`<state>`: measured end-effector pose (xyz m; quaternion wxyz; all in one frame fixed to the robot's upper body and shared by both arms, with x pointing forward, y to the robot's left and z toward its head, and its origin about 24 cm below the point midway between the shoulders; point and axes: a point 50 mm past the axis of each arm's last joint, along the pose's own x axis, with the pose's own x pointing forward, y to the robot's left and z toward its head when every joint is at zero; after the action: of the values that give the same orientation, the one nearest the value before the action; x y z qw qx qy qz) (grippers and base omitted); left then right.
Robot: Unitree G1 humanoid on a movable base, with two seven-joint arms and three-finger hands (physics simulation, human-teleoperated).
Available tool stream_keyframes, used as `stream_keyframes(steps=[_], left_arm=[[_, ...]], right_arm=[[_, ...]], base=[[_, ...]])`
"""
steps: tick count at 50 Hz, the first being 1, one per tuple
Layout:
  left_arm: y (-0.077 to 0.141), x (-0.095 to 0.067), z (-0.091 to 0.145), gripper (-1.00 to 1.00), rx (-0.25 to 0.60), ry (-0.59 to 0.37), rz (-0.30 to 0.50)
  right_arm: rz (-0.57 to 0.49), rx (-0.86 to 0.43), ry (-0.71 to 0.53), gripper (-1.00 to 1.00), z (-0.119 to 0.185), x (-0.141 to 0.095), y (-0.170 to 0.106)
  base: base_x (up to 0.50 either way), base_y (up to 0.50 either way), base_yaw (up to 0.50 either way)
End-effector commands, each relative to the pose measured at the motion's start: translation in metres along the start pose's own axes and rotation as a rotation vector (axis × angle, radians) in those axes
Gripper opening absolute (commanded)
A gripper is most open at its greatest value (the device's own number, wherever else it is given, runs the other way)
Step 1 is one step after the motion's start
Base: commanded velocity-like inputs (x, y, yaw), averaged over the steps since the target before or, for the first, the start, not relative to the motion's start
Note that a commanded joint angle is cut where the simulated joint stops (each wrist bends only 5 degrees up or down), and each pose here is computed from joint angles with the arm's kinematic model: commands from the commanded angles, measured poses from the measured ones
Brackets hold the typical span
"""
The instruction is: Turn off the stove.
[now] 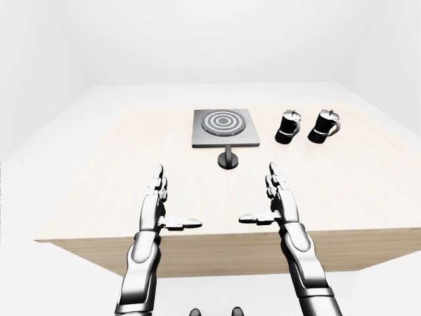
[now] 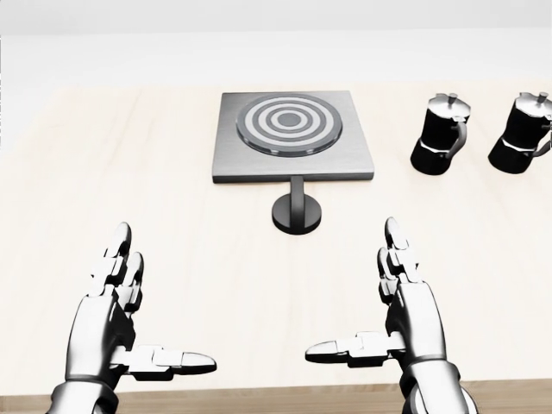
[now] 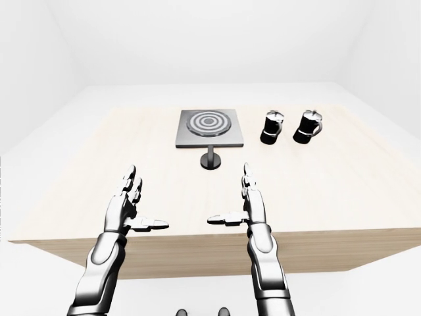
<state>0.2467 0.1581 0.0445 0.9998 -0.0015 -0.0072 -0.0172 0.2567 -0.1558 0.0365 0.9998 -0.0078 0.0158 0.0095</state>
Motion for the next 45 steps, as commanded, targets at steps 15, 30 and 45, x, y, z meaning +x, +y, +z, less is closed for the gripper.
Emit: stream_keyframes(steps=[15, 30, 45], left_arm=[[-0.0002, 0.0004, -0.0006, 1.00, 0.000, -0.001, 0.000], [-0.0006, 0.0008, -0.0016, 1.00, 0.002, -0.001, -0.002], [-0.0006, 0.0001, -0.0006, 1.00, 0.004, -0.003, 0.000]], right_arm=[[-0.003, 0.000, 0.003, 1.00, -0.0009, 0.0005, -0.0001], [0.000, -0.006, -0.007, 1.00, 0.0010, 0.0001, 0.0003], [0.012, -0.017, 0.012, 1.00, -0.0016, 0.0029, 0.0018]], base=[[0.00, 0.27, 0.00], [0.10, 0.04, 0.00], [0.39, 0.00, 0.00]])
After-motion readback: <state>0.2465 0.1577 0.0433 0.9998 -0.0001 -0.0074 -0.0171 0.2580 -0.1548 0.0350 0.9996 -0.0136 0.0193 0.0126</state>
